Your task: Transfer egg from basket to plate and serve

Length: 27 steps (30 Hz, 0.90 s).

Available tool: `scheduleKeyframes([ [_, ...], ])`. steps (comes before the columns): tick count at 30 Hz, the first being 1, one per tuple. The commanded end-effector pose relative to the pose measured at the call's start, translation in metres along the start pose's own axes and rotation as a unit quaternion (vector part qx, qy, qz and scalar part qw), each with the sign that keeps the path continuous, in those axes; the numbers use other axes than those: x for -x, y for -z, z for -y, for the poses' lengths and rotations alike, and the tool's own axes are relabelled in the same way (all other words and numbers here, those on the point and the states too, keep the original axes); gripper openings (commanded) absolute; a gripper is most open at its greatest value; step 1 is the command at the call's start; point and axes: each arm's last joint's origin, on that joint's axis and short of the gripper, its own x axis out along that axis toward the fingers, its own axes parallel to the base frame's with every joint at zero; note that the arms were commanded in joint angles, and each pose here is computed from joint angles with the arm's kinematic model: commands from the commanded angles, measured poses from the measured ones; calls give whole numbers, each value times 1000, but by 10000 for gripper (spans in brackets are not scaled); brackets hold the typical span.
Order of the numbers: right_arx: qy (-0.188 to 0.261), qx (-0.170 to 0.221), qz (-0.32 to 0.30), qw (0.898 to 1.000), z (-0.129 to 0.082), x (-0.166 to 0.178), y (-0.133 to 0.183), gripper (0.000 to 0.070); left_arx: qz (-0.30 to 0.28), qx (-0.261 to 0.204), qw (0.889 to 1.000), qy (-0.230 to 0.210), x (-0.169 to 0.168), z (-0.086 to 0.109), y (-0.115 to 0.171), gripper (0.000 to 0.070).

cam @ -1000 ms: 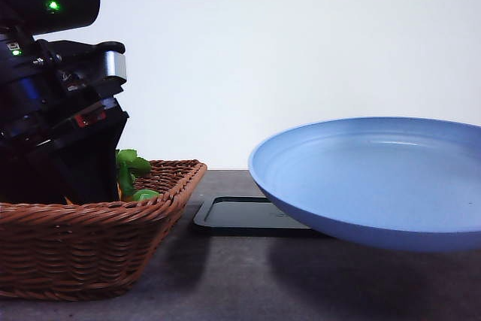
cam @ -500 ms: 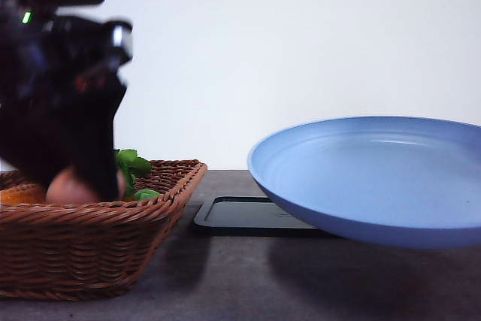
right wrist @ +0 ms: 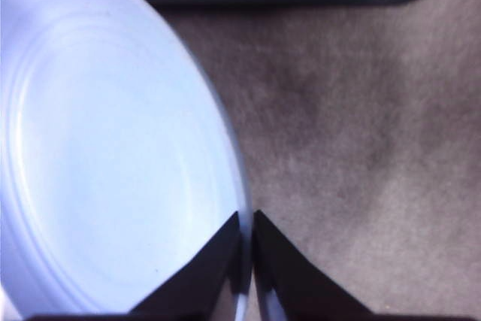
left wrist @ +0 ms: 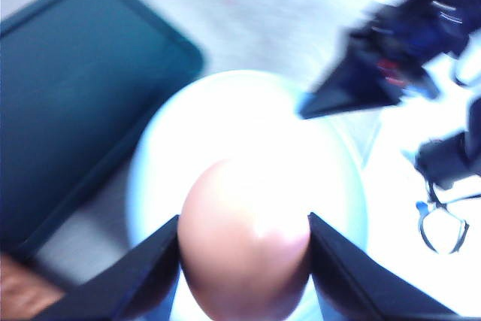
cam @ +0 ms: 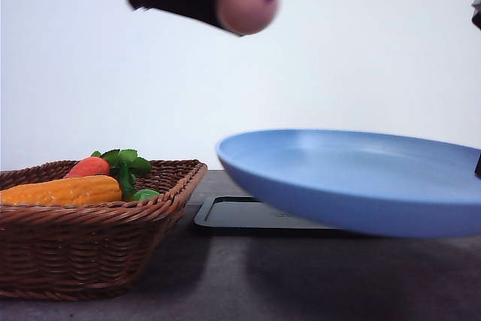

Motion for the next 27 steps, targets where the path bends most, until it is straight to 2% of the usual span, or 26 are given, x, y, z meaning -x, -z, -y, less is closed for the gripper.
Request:
scheduleKeyframes([
  [1,-10,0,-2,1000,-1,-2,-2,0,-14,-39,999,-9,-16,8,-1,187],
  [5,-13,5,0,1000,-2,-3,-3,0,-56,-93,993,-53,-45,22,7,187],
  [8,-13,5,0,1000,-2,-3,-3,0,-84,-115,987,-77,-66,25,13,188],
  [14,-13,5,0,1000,-2,-3,-3,0,-122,-127,981,-84,-97,22,23,190],
  [20,-14,5,-1,1000,-2,-3,-3,0,-140,-126,978,-84,-107,21,28,200],
  [27,-14,4,-2,1000,-2,-3,-3,0,-142,-126,978,-83,-108,22,29,381],
])
